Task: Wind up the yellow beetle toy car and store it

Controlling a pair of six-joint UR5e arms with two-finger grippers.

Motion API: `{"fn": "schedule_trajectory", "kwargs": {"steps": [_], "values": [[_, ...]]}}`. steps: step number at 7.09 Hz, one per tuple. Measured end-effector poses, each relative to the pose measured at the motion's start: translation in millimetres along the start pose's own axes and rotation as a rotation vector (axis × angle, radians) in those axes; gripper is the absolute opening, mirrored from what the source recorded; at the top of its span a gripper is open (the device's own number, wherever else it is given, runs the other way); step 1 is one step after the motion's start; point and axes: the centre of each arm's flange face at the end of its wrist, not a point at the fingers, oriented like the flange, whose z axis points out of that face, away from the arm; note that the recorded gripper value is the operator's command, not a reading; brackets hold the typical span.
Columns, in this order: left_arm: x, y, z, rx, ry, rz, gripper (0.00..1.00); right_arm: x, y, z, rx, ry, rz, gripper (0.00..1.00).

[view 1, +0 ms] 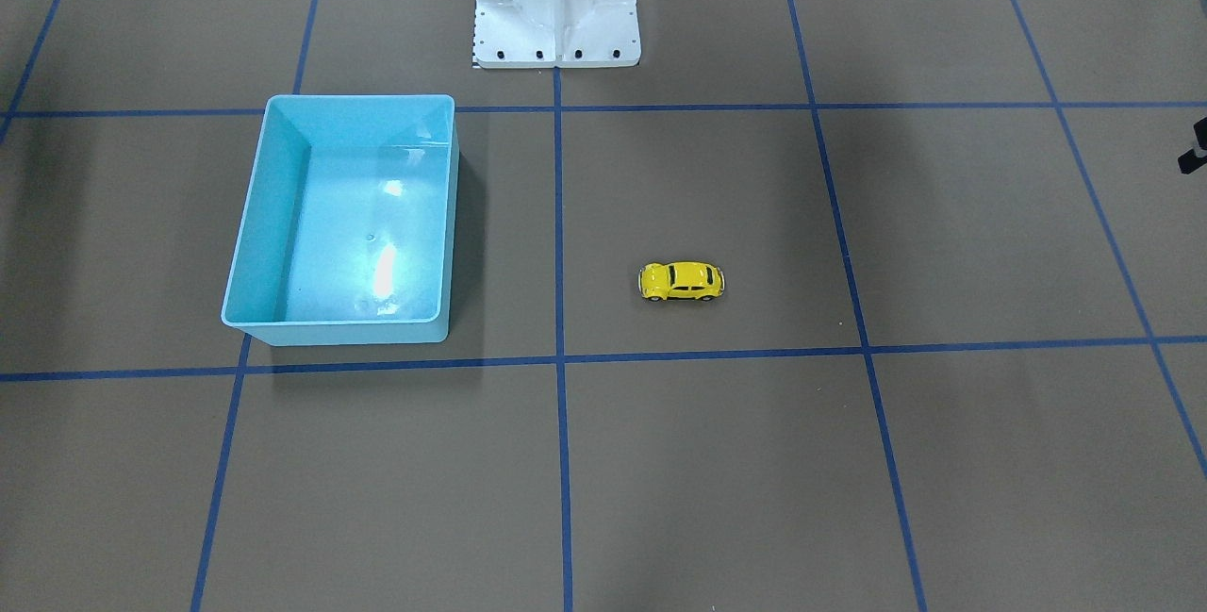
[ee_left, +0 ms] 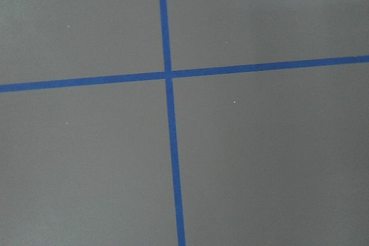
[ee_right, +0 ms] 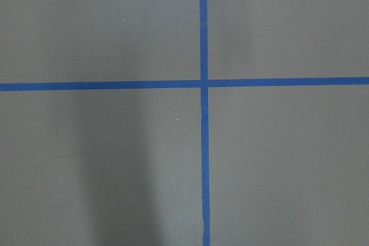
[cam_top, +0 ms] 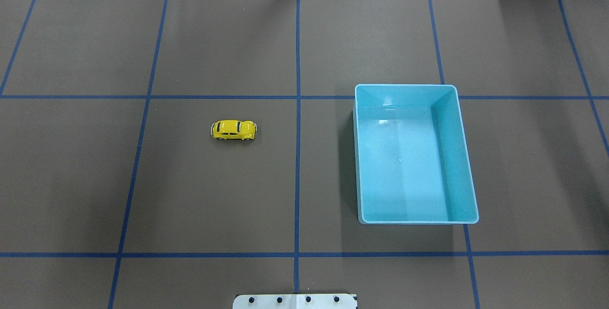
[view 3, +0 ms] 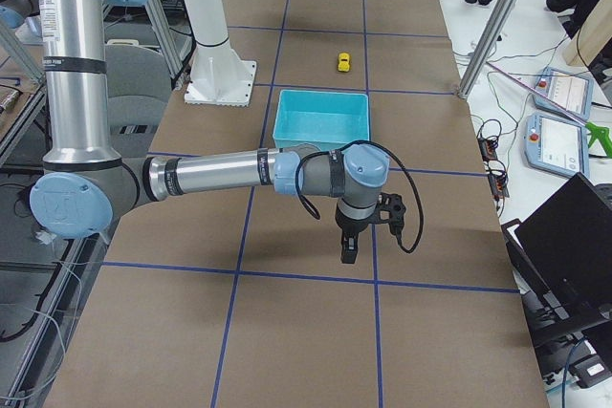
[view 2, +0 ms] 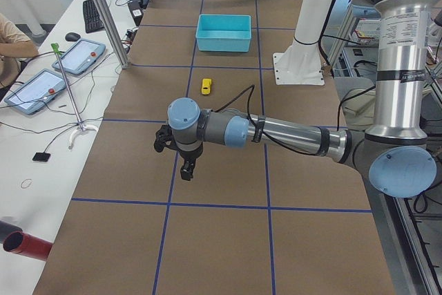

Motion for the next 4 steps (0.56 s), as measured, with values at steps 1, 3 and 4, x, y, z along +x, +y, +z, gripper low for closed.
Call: {"fn": "schedule_trajectory", "kwargs": {"steps": [1, 3, 4], "values": [[40, -26, 10, -0.011, 0.0, 0.085, 1.0, 0, 0, 0, 0.0, -0.001, 0.0, 1.0], [138, -69, 40, -0.032, -0.073, 0.284, 1.0, 0, 0, 0, -0.001, -0.002, 0.0, 1.0], [194, -82, 58, -0.039, -0.136, 0.392, 1.0, 0, 0, 0, -0.001, -0.002, 0.001, 1.0]]}}
